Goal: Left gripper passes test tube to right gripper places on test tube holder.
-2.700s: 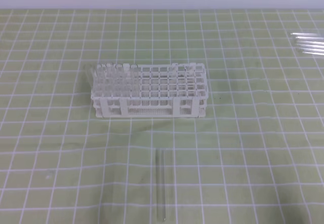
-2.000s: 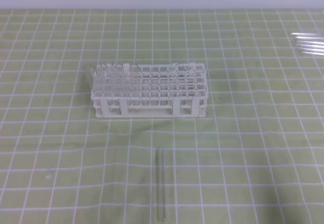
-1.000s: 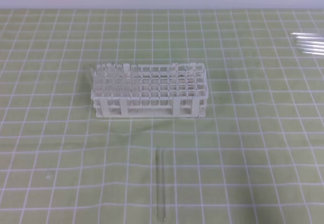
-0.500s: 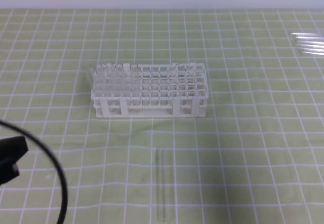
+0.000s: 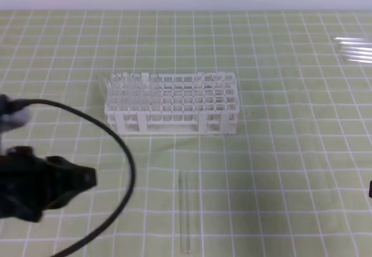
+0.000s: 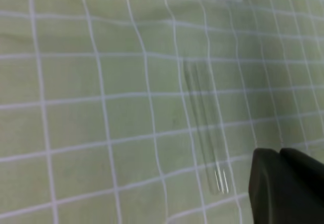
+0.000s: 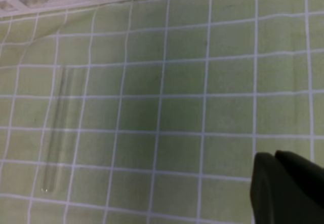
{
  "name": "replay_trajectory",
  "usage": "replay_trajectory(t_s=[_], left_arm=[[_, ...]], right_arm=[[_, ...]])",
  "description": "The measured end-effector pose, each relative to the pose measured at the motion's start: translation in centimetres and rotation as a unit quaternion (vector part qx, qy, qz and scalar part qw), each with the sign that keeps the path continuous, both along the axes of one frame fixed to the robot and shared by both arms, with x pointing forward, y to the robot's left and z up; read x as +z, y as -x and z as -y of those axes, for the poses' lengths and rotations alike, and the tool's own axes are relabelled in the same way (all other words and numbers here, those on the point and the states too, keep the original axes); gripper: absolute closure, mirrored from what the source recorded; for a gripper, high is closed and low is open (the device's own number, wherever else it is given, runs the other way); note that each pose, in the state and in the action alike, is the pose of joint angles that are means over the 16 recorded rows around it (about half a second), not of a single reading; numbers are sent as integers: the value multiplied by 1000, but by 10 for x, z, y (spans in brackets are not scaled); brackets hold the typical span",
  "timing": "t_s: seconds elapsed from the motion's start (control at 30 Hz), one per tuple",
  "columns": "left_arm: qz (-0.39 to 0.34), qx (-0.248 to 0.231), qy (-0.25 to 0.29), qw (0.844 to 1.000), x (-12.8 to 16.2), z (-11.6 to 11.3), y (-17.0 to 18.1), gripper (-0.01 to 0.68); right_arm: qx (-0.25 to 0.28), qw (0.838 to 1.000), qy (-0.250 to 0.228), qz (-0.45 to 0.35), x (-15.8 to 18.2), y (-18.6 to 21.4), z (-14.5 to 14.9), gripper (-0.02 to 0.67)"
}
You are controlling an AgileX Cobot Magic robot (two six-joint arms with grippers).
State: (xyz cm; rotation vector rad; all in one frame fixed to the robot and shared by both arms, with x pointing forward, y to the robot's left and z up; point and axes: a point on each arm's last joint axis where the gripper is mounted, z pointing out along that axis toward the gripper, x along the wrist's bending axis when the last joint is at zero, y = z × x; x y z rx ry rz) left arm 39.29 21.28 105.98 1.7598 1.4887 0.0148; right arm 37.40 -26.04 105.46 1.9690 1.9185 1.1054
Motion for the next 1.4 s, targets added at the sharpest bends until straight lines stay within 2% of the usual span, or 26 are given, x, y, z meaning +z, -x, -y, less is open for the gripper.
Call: replay_trajectory(t_s=[0.23,0.5,0.67,0.83,1.07,1.2,1.4], left_arm=[[-56,-53,-45,996,-11,44,-18,675],[-96,-122,-108,982,-16,102,-35,671],[-114,-160,-131,972,-19,127,-43,621],[-119,-179,-139,967,-24,140,-50,508],[-120,-178,-140,967,-32,148,-58,339],[-129,-170,-143,966,-38,151,-58,288],[-149,-171,-158,961,-46,161,-50,280]], right_arm=[[1,1000,7,5,-1,-3,1,666],[2,1000,15,18,0,-5,2,666],[3,1000,18,22,0,-5,2,666],[5,1000,18,23,0,-5,2,666],[5,1000,17,24,1,-5,1,666],[7,1000,16,25,1,-5,1,666],[9,1000,14,26,1,-5,1,666]])
